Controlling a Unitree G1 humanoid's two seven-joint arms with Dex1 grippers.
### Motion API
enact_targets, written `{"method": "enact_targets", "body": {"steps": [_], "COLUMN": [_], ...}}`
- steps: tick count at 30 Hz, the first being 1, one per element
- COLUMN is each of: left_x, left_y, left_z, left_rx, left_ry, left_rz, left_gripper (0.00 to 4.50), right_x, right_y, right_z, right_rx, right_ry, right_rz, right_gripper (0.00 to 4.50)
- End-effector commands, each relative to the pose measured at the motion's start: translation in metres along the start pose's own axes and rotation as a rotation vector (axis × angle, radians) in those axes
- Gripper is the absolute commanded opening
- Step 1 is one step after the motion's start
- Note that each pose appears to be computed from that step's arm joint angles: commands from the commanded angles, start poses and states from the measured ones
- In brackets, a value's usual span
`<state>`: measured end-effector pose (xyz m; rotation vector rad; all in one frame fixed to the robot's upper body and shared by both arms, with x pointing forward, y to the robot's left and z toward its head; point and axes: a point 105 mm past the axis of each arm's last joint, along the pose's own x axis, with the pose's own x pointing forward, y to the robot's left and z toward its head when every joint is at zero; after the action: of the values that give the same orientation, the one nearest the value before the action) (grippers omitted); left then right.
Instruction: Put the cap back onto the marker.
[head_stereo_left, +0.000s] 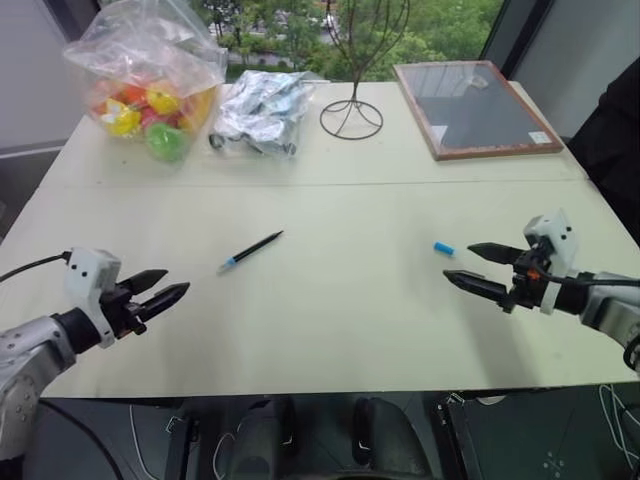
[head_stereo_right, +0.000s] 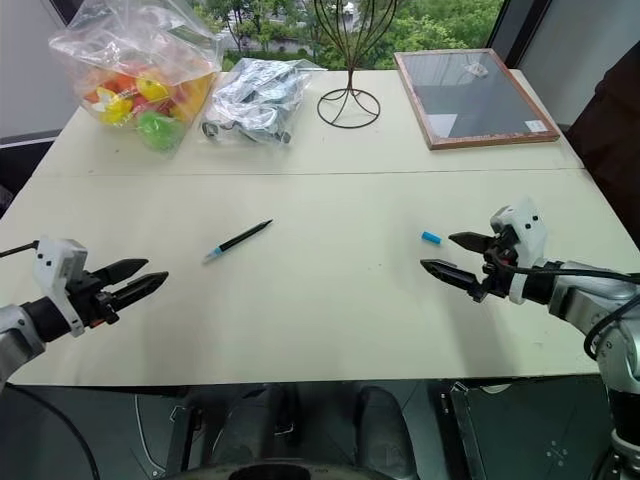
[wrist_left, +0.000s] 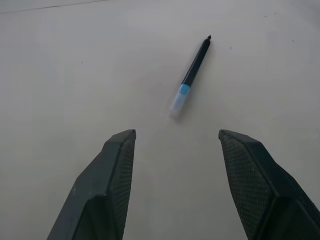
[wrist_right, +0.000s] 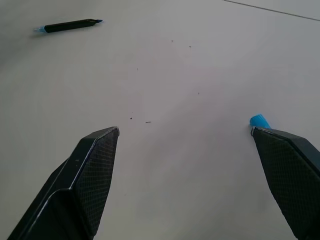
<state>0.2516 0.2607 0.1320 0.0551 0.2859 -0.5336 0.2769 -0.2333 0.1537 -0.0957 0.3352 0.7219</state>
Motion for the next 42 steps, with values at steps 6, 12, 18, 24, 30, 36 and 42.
{"method": "enact_targets", "body": {"steps": [6, 12, 18, 24, 30, 36, 42], "left_x": [0.004, 0.004, 0.005, 0.006, 0.011, 0.032, 0.069], "left_y": [0.002, 0.003, 0.003, 0.005, 0.006, 0.003, -0.001], "left_z": [0.005, 0.005, 0.005, 0.003, 0.010, 0.032, 0.044], "left_rx": [0.042, 0.044, 0.052, 0.060, 0.096, 0.181, 0.278], "left_ry": [-0.016, -0.018, -0.025, -0.029, -0.044, -0.054, -0.033], "left_rz": [0.006, 0.008, 0.014, 0.023, 0.001, -0.161, -0.364], "left_gripper": [2.76, 2.76, 2.76, 2.76, 2.76, 2.76, 2.76], "right_x": [-0.004, -0.004, -0.005, -0.005, -0.003, 0.007, 0.018], "right_y": [0.005, 0.003, -0.001, 0.000, -0.002, 0.017, 0.034], "right_z": [0.008, 0.007, 0.006, 0.003, 0.007, 0.034, 0.067], "right_rx": [-0.054, -0.059, -0.073, -0.079, -0.087, -0.129, -0.211], "right_ry": [-0.033, -0.032, -0.026, -0.021, -0.033, -0.083, -0.153], "right_rz": [-0.010, -0.014, -0.017, -0.014, -0.015, 0.077, 0.143], "right_gripper": [4.41, 4.41, 4.41, 4.41, 4.41, 4.41, 4.41]}}
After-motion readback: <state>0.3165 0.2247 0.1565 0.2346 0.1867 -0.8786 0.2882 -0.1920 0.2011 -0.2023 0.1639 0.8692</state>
